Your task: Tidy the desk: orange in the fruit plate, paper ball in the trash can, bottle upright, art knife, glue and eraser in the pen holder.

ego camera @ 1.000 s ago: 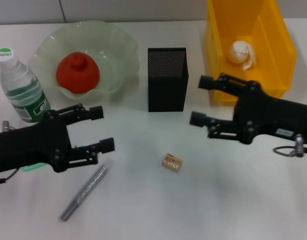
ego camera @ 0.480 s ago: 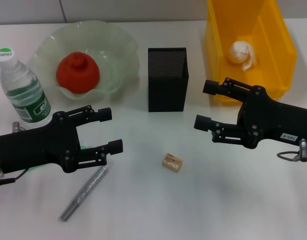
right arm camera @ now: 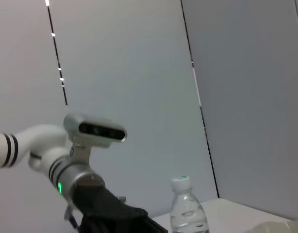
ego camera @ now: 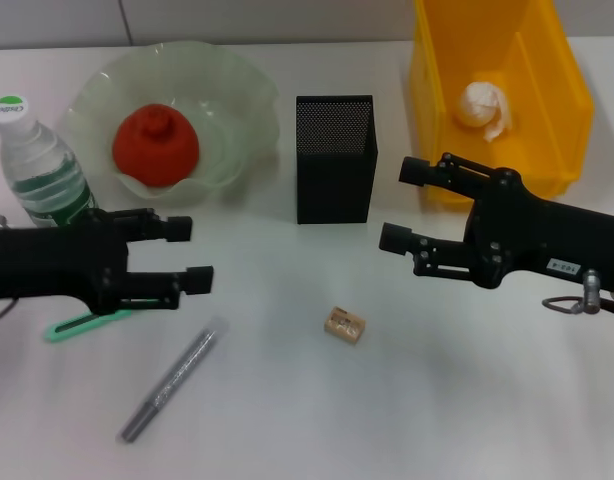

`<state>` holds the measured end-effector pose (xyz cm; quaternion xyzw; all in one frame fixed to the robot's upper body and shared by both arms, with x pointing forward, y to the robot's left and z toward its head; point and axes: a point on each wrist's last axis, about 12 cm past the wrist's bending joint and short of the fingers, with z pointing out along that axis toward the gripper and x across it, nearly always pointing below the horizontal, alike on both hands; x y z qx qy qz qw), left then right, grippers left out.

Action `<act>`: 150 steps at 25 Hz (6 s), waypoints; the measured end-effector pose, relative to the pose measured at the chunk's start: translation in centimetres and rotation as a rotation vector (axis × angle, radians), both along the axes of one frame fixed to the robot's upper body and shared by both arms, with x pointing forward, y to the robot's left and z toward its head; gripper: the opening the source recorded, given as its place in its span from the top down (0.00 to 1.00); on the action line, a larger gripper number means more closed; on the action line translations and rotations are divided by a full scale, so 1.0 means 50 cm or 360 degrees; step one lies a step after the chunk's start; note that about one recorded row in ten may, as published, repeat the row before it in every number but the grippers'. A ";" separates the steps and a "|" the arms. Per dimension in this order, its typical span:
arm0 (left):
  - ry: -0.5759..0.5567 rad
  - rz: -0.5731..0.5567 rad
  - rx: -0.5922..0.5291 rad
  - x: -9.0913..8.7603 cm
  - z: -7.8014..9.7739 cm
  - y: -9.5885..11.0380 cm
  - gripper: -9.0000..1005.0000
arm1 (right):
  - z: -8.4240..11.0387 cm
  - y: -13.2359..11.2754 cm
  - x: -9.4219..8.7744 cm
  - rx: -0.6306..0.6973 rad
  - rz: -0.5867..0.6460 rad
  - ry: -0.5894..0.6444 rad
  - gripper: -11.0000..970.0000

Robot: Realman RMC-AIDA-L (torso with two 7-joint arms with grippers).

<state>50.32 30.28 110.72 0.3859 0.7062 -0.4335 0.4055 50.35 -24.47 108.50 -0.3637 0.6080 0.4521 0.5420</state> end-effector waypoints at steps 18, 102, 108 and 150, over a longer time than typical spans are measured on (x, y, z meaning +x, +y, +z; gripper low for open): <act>0.0318 -0.0081 0.1166 0.080 0.117 -0.135 0.22 | -0.011 0.013 0.010 0.0002 0.0002 0.0053 0.13; 0.0319 0.0002 0.1600 0.128 0.026 -0.139 0.53 | -0.022 0.037 0.027 -0.0004 0.0007 0.0052 0.13; 0.0322 0.0002 0.1600 0.128 0.025 -0.139 0.54 | -0.022 0.037 0.027 -0.0005 0.0008 0.0051 0.13; -0.0076 0.0127 0.0754 0.130 0.154 -0.127 0.79 | -0.057 -0.014 -0.022 0.0104 -0.0227 -0.0015 0.13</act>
